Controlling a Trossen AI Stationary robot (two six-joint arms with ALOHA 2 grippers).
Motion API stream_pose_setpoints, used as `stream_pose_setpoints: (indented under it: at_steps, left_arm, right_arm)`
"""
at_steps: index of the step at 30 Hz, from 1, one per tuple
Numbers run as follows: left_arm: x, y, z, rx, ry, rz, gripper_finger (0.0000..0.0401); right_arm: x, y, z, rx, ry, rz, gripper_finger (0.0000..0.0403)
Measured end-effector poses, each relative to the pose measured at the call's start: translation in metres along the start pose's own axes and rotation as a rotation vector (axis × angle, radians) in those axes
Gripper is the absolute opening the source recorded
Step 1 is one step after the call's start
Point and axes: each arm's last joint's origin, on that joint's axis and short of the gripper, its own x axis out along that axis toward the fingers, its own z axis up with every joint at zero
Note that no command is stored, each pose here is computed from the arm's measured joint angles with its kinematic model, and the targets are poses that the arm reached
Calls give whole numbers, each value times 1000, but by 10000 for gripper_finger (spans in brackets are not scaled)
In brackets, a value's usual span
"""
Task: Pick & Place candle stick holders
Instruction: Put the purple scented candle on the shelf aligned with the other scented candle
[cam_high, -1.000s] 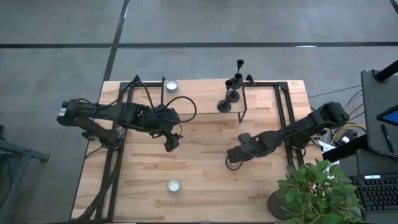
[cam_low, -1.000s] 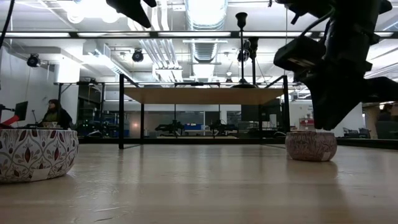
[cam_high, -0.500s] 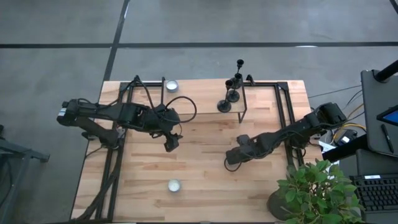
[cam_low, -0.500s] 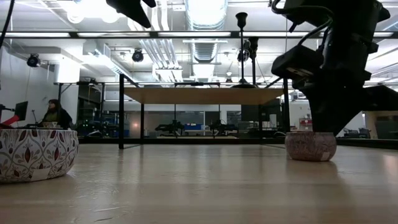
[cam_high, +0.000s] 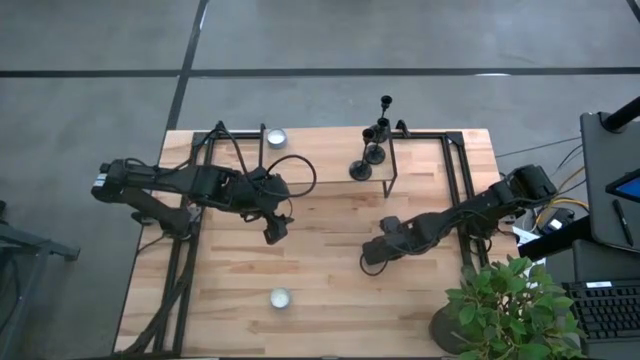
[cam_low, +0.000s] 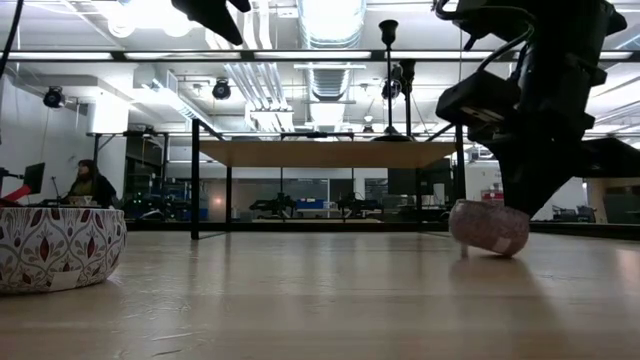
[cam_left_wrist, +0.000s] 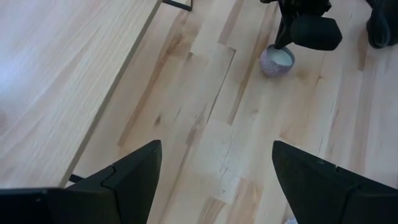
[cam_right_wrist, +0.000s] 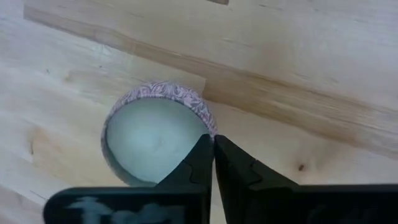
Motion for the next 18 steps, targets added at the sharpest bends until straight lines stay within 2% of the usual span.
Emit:
stream_pose_setpoints:
  at_steps: [4, 10, 18]
  left_arm:
    - [0, 0, 0, 4, 0, 0, 300]
    - [-1, 0, 0, 1, -2, -1, 300]
    - [-2, 1, 0, 2, -1, -10, 300]
  right_arm:
    - [-3, 4, 0, -2, -1, 20, 9]
    - [-23, 30, 5, -33, -57, 122, 8]
    - [-69, 71, 37, -129, -133, 152, 8]
